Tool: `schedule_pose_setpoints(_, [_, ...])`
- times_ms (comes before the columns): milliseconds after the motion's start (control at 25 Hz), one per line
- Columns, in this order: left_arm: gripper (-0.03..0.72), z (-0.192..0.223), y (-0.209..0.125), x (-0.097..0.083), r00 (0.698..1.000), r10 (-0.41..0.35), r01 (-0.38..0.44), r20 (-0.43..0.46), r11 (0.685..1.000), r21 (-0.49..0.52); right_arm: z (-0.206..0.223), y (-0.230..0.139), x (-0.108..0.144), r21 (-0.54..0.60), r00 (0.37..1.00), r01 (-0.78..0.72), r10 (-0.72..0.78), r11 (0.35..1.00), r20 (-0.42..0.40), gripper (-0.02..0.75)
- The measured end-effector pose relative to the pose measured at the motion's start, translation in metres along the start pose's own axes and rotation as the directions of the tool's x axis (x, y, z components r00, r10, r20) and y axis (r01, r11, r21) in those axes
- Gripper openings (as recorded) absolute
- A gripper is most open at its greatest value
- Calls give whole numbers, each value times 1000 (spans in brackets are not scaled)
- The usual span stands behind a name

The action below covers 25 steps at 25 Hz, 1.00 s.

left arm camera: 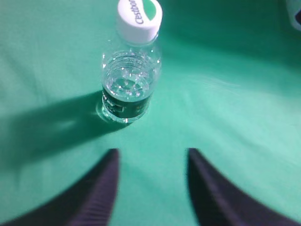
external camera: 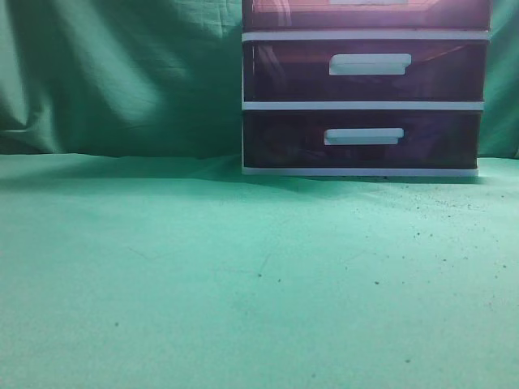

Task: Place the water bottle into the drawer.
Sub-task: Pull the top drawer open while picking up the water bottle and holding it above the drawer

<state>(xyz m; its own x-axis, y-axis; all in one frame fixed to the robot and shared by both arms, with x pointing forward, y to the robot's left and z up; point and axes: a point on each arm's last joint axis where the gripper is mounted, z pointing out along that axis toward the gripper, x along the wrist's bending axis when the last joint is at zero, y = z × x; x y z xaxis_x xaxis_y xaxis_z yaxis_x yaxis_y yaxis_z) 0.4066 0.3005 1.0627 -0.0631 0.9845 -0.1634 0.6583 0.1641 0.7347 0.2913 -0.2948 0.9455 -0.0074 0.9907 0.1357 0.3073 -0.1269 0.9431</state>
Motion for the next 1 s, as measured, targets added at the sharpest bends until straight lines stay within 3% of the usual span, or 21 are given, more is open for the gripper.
schedule_pose_setpoints(120, [575,15,10,0,1000,-2,3,-7,999,32,0,0,0,0,1000,0,0,1000,0,0])
schedule_pose_setpoints(200, [647,27,14,1,1000,-5,6,-13,999,40,0,0,0,0,1000,0,0,1000,0,0])
schedule_pose_setpoints(680, [599,106,26,11,998,-18,22,-57,997,67,0,0,0,0,1000,0,0,1000,0,0])
schedule_pose_setpoints(840, [599,128,33,13,998,36,-31,-60,996,82,0,0,0,0,1000,0,0,1000,0,0])
schedule_pose_setpoints(1000, [419,142,36,14,996,69,-64,-61,994,84,0,0,0,0,1000,0,0,1000,0,0])
